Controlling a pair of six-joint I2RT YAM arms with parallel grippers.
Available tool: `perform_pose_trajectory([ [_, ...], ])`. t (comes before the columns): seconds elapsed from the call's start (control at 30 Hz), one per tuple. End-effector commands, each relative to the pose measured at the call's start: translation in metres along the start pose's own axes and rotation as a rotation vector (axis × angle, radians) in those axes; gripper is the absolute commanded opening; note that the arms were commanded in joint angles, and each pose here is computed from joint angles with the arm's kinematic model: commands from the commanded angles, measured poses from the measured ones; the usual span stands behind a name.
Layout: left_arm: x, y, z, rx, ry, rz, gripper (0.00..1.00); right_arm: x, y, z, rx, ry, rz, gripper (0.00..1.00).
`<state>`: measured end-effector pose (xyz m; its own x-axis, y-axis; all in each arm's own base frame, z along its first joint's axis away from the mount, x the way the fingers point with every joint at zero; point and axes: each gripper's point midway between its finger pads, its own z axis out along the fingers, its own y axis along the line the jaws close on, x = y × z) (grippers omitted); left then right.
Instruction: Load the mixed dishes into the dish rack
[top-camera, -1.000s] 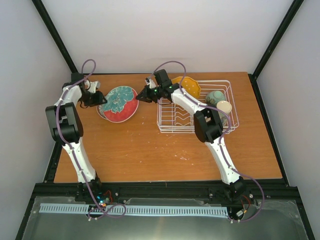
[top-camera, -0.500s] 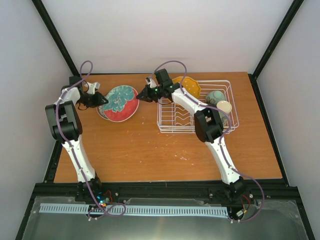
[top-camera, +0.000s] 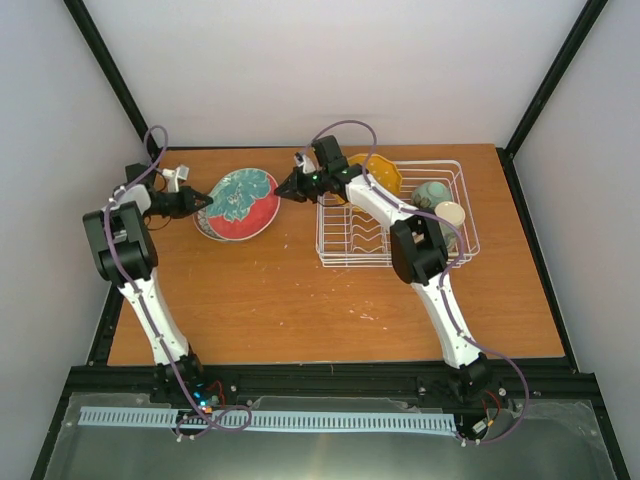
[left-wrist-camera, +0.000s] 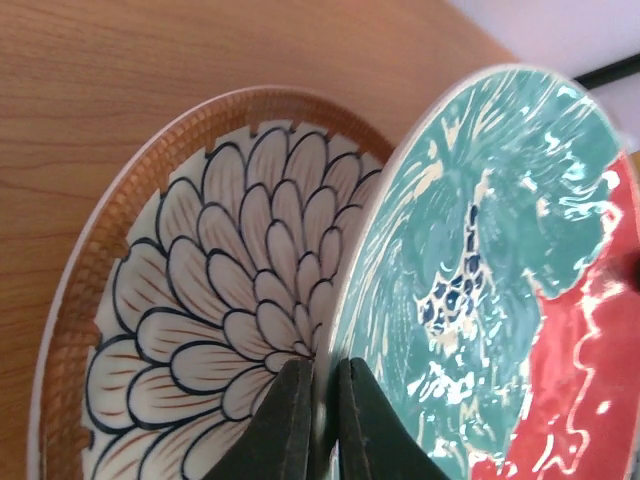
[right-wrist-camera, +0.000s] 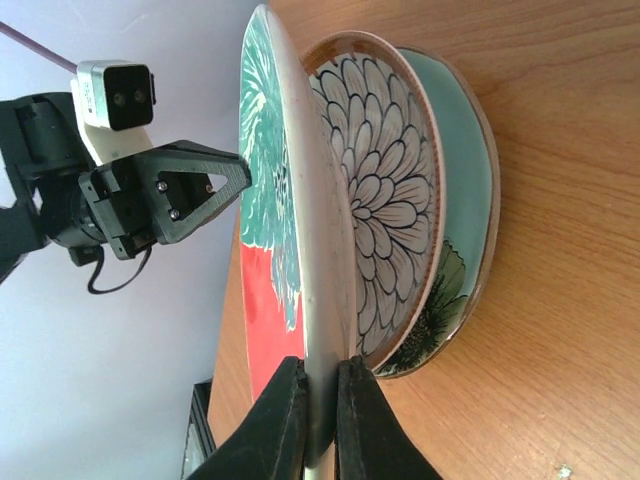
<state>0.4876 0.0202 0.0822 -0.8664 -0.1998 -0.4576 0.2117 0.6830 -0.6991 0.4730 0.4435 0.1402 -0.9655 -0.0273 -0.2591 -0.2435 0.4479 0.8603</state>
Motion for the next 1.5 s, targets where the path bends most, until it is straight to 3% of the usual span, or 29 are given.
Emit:
perform_pose_trajectory([
  [0.0,-0.01,-0.105,-0.004,0.386,-0.035,0.08,0.01,-0.012,0.075,-0.018,-0.189,-0.021,-0.173,0.03],
  [0.03,-0.01,-0.106,-0.005,0.388,-0.036,0.08,0.03,-0.013,0.075,-0.018,-0.188,-0.022,-0.173,0.03],
  [0.1,-0.009,-0.1,-0.001,0.37,-0.025,0.066,0.16,-0.012,0.076,-0.018,-0.191,-0.019,-0.175,0.03],
  [0.2,-0.002,-0.093,0.008,0.387,-0.004,0.041,0.24,-0.012,0.079,-0.019,-0.196,-0.019,-0.182,0.03],
  [0.27,0.002,-0.095,0.014,0.403,0.008,0.039,0.19,-0.012,0.08,-0.019,-0.203,-0.018,-0.179,0.03],
  [0.33,0.004,-0.101,0.018,0.425,0.017,0.046,0.07,-0.012,0.082,-0.018,-0.213,-0.014,-0.176,0.03],
  [0.37,0.003,-0.105,0.019,0.441,0.019,0.051,0.07,-0.012,0.082,-0.018,-0.213,-0.014,-0.175,0.03],
  [0.47,0.002,-0.118,0.02,0.48,0.02,0.069,0.17,-0.011,0.082,-0.017,-0.218,-0.007,-0.175,0.03],
  [0.57,0.002,-0.131,0.025,0.516,0.03,0.083,0.19,-0.009,0.083,-0.017,-0.22,-0.001,-0.176,0.03],
  [0.73,0.005,-0.152,0.035,0.565,0.058,0.095,0.01,-0.006,0.086,-0.015,-0.232,0.008,-0.177,0.03],
  [1.03,0.003,-0.193,0.03,0.599,0.058,0.159,0.01,-0.003,0.091,-0.014,-0.242,0.015,-0.19,0.03],
  [1.47,-0.024,-0.257,-0.032,0.438,-0.091,0.334,0.01,0.007,0.13,-0.036,-0.311,0.05,-0.295,0.07],
])
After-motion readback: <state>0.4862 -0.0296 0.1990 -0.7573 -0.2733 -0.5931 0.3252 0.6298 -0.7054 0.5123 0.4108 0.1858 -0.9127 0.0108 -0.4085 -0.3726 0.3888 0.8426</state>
